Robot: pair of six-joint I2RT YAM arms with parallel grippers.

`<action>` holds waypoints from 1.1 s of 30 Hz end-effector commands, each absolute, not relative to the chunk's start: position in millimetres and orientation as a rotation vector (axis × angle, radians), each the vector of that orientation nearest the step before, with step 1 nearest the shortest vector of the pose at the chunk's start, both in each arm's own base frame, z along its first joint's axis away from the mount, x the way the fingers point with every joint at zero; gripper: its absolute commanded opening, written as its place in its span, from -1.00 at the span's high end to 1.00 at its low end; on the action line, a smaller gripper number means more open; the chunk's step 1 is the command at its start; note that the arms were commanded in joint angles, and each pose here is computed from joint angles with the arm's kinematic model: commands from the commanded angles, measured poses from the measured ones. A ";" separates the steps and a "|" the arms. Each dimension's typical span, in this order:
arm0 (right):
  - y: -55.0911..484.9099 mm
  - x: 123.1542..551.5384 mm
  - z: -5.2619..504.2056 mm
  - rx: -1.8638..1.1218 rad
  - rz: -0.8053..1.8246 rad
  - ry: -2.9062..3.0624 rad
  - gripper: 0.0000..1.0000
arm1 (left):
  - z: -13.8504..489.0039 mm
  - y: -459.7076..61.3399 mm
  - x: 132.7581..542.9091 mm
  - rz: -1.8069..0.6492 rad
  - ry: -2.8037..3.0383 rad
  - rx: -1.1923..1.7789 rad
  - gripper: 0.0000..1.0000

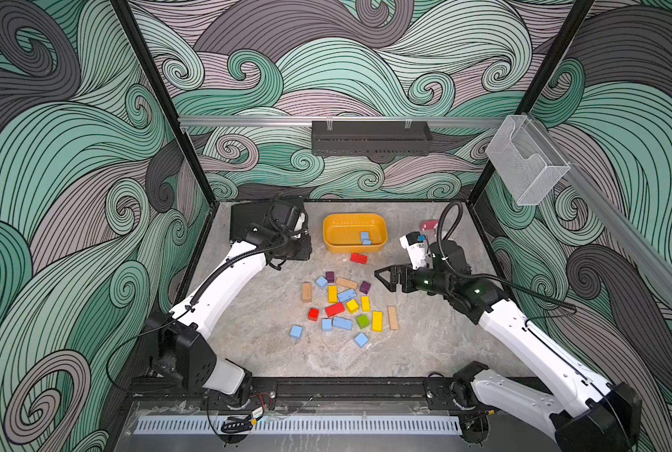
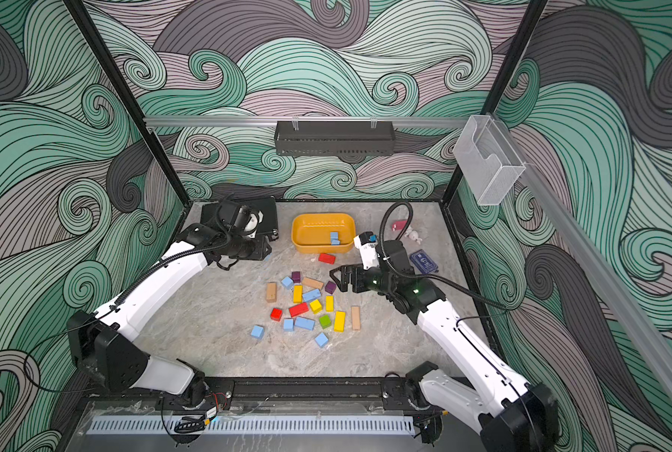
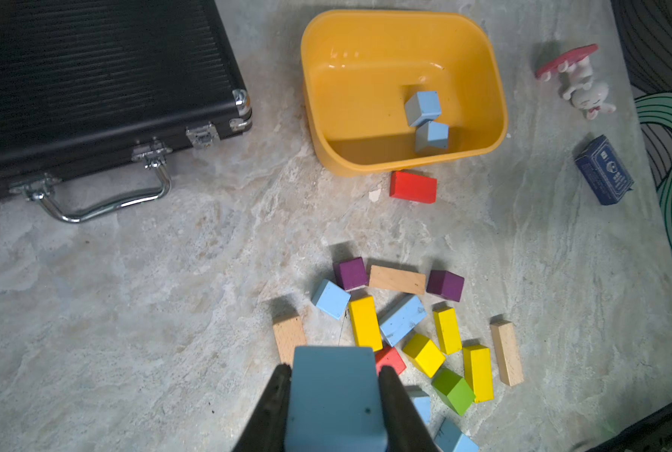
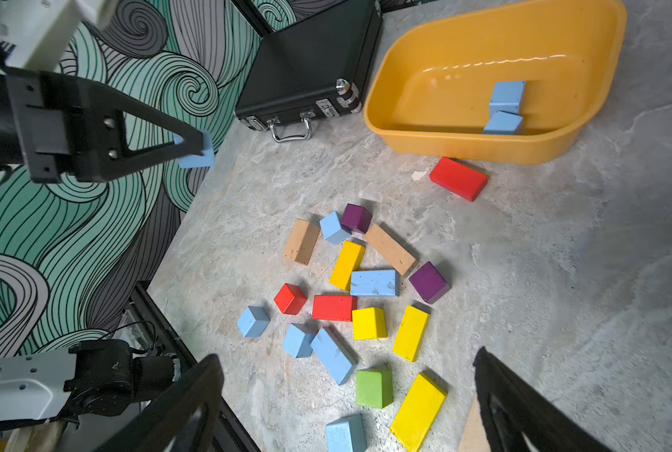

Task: Pick out the blue building blocks
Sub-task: Place the building block in the storage box.

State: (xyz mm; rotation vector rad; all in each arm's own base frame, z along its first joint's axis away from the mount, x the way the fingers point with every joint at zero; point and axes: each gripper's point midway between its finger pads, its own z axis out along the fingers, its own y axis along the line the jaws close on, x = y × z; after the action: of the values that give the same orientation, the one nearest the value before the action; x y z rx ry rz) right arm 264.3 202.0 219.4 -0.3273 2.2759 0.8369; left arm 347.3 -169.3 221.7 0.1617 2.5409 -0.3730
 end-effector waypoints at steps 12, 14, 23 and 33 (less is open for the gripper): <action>178.6 286.0 197.2 -0.200 0.710 2.428 -0.99 | 227.2 -217.0 417.3 -0.430 2.441 0.341 1.00; 174.6 289.8 195.4 -0.177 0.695 2.433 -0.99 | 224.5 -222.5 426.2 -0.434 2.446 0.351 1.00; 164.9 302.6 186.2 -0.131 0.668 2.467 -0.99 | 207.9 -246.8 462.1 -0.467 2.453 0.393 1.00; 157.8 315.2 175.8 -0.101 0.665 2.489 -0.99 | 182.4 -267.4 498.9 -0.478 2.457 0.400 1.00</action>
State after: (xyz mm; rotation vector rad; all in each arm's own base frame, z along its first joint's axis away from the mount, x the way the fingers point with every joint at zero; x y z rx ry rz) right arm 309.8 158.1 169.5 -0.0863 2.5055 0.6611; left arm 491.4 -253.5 178.1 0.3666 2.4891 -0.4479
